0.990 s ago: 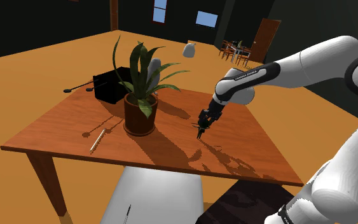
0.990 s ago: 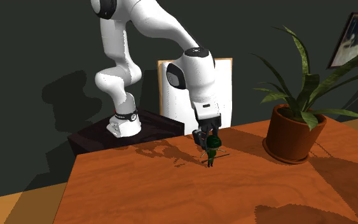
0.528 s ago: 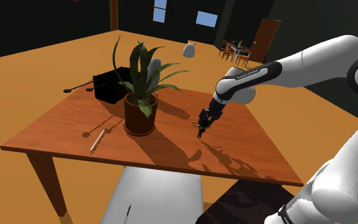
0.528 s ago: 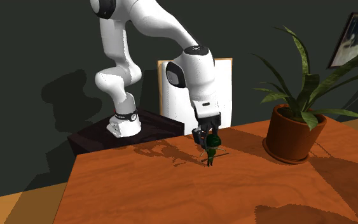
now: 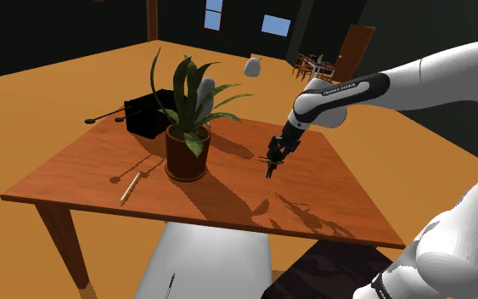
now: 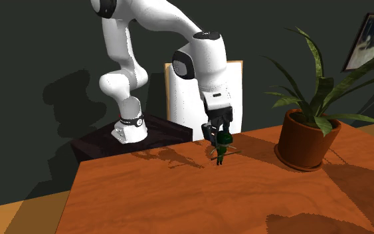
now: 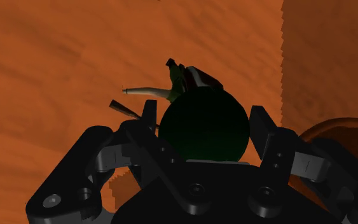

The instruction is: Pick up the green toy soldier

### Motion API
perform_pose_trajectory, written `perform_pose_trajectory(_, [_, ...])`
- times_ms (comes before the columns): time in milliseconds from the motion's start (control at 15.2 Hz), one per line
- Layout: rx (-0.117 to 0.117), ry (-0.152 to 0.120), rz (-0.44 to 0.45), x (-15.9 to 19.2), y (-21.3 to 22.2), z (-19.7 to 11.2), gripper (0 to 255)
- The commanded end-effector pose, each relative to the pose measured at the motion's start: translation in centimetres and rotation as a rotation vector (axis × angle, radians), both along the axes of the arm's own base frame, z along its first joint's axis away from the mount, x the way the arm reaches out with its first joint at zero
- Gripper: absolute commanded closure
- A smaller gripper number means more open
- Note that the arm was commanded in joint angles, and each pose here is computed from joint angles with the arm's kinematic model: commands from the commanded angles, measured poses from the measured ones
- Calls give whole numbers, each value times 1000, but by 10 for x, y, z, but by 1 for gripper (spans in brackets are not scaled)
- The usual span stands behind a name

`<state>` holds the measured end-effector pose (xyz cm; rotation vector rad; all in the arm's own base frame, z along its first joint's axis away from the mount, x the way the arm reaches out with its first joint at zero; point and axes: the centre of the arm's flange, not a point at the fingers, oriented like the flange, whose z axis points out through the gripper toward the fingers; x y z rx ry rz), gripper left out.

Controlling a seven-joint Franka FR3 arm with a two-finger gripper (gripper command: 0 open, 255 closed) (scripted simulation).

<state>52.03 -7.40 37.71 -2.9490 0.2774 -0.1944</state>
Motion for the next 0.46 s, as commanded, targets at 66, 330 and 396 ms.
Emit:
perform_pose_trajectory(66, [0, 0, 0, 0, 0, 16, 255])
perform_pose_trajectory(330, [0, 0, 0, 0, 0, 32, 255])
perform_pose_trajectory(396, [0, 0, 0, 0, 0, 32, 255])
